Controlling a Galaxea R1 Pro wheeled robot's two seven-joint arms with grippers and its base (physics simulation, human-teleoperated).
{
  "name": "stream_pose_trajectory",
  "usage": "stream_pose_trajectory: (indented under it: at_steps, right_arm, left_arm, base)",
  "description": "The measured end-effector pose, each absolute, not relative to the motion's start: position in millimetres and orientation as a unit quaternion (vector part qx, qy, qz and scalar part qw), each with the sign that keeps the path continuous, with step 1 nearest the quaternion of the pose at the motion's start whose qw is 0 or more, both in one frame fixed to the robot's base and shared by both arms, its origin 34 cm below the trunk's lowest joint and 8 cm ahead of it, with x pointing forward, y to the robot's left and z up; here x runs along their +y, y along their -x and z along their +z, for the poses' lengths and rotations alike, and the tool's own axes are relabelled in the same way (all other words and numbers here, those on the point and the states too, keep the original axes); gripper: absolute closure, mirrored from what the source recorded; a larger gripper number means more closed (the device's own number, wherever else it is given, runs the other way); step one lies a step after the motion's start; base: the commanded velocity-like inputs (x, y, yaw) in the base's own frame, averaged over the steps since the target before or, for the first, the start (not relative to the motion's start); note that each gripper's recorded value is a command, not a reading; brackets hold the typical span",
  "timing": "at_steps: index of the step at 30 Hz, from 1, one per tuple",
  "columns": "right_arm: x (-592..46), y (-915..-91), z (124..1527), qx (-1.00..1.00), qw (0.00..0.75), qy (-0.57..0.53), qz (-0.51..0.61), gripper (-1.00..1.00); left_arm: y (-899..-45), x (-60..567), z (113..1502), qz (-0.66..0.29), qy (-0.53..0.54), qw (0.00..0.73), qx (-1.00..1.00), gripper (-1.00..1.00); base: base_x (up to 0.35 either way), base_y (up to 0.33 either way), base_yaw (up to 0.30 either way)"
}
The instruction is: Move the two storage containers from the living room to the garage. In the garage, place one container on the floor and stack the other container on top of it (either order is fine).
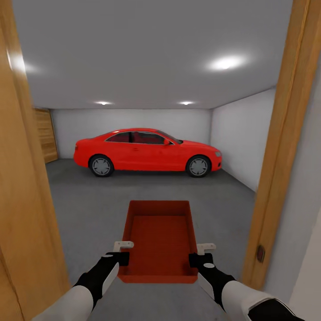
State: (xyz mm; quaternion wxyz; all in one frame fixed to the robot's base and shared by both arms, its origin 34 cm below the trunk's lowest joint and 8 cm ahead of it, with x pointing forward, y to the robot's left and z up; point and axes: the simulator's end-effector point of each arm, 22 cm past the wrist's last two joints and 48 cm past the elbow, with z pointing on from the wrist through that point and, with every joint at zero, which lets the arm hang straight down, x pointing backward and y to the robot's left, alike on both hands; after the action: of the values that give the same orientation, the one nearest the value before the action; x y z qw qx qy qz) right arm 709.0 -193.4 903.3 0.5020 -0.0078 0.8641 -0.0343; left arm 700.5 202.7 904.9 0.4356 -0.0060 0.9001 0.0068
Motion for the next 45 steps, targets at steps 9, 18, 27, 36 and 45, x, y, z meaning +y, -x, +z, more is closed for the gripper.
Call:
stream_pose_trajectory:
  at_steps: [9,18,27,36,45]
  right_arm:
    - [-193.5,-709.3,902.8,0.864,0.502,0.008,-0.034,1.00]
    - [-193.1,-708.9,903.3,0.864,0.502,0.007,-0.034,1.00]
    - [-193.3,-710.4,905.3,0.863,0.504,0.008,-0.035,1.00]
    - [-193.4,-710.6,905.4,0.863,0.504,0.008,-0.035,1.00]
    - [-193.4,-710.5,905.3,0.863,0.503,0.008,-0.035,1.00]
  left_arm:
    - [-700.7,202.8,904.1,0.007,0.006,0.435,0.900,1.00]
    - [-700.6,203.1,905.1,0.007,0.006,0.436,0.900,1.00]
    - [-701.2,202.9,906.0,0.006,0.007,0.437,0.900,1.00]
    - [-701.2,202.8,906.0,0.006,0.008,0.437,0.900,1.00]
    - [-701.1,202.7,905.8,0.006,0.008,0.436,0.900,1.00]
  base:
    - [0.060,0.010,0.000]
    - [0.266,0.000,0.000]
    - [0.320,0.000,0.000]
    - [0.321,0.000,0.000]
    - [0.321,0.000,0.000]
